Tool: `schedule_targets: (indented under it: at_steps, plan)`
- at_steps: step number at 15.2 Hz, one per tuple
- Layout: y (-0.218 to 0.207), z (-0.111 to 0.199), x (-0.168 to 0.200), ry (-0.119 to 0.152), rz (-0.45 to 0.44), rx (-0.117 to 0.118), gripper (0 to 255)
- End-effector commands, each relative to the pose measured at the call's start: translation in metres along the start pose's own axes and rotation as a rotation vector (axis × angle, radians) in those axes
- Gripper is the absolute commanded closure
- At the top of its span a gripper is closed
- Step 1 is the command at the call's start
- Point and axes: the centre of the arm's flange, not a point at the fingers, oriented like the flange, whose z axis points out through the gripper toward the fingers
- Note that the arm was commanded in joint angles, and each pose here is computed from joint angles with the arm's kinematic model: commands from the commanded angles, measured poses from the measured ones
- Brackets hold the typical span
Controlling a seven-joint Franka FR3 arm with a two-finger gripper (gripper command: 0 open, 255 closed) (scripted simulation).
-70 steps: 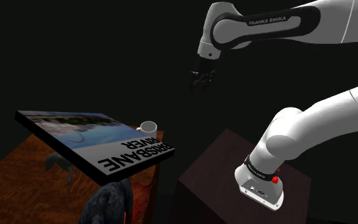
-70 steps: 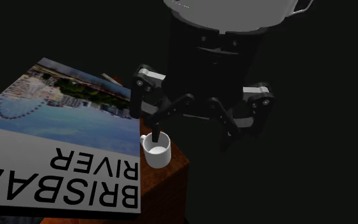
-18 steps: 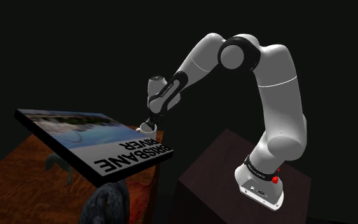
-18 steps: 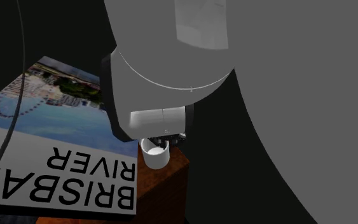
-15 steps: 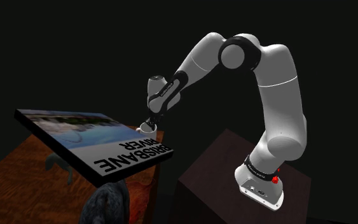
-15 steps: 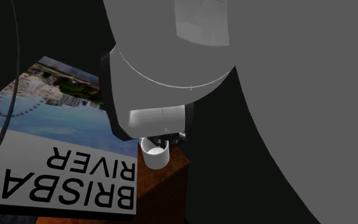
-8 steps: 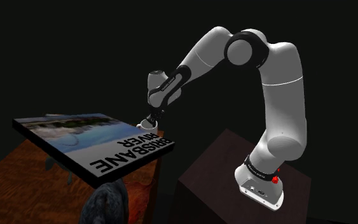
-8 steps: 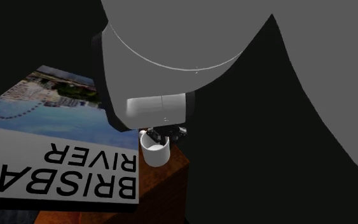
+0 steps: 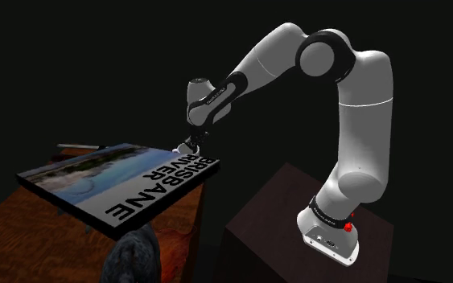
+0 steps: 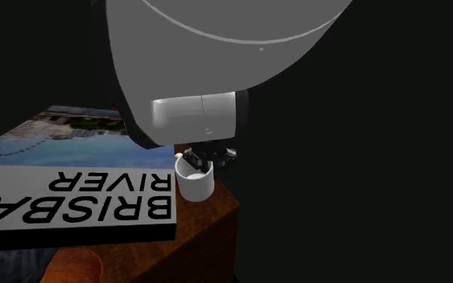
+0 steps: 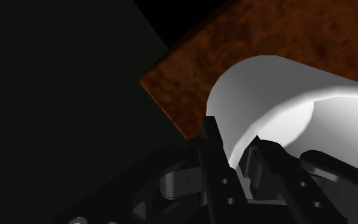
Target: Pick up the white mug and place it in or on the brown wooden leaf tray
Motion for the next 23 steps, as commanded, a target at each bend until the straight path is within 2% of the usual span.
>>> schedule_targets:
  at_steps: [1,3,23]
  plan:
    - [0.005,-0.019,0.005,0.021,0.008,0.001,255]
    - [0.004,-0.026,0.004,0.021,0.008,0.001,255]
    - [-0.201,-0.033,-0.161,0.021,0.008,0.001,255]
